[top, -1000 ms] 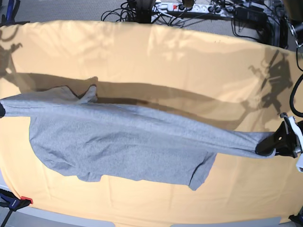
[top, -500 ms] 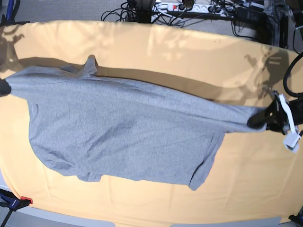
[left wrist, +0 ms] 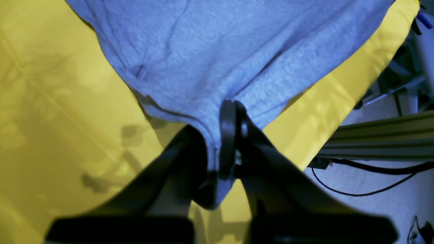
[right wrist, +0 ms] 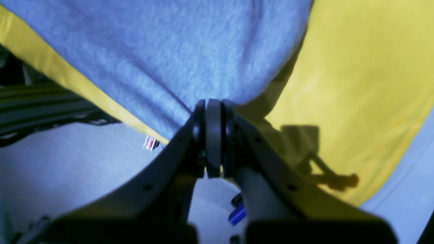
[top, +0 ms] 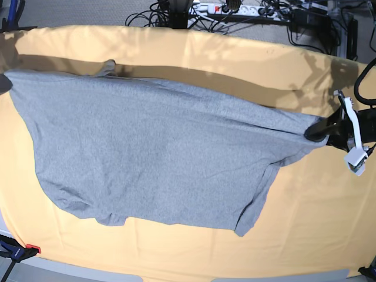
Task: Layout the t-shirt on the table in an organized manner, then fold the t-shirt properly
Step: 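Drag the held shirt toward the robot's base with both grippers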
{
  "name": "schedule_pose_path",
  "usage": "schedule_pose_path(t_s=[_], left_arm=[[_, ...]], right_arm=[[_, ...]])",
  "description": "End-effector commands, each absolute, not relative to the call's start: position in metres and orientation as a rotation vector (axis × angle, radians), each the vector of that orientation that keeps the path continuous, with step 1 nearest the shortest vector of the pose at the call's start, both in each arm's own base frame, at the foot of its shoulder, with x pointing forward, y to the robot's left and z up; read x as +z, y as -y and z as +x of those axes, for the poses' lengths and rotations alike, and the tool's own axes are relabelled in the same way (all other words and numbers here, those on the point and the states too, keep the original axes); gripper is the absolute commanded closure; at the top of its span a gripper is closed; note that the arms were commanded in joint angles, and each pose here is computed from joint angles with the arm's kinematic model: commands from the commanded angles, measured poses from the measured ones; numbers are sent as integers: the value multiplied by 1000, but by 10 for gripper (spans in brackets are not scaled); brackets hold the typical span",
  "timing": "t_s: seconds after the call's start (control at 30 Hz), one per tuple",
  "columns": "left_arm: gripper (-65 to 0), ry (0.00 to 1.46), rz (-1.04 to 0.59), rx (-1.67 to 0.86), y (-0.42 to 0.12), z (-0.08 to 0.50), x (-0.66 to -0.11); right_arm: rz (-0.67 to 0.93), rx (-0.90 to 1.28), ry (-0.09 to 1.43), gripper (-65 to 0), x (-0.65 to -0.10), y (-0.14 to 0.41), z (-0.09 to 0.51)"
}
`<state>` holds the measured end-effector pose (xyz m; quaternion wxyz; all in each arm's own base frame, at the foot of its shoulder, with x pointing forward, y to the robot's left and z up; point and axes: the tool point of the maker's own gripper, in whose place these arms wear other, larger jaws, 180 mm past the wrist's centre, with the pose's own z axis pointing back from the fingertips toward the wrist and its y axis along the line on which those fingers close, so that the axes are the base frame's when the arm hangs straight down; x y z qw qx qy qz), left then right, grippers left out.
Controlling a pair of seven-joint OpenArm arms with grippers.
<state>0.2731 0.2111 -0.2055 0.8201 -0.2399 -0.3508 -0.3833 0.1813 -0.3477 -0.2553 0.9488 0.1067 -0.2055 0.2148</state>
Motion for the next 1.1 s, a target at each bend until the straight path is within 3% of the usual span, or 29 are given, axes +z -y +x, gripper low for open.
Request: schedule_pose_path(t_s=[0.0,0.5,1.07], left_arm=[[0,772,-493,-831,-214,275,-193],[0,633,-463,-823,-230,253,-213],[0,418,-521,-890,-216,190,-252]], right_arm=[[197,473,427,0,-247,349,186],[203,465,405,0,-251,349,181],[260,465,160,0,-287,347,112]])
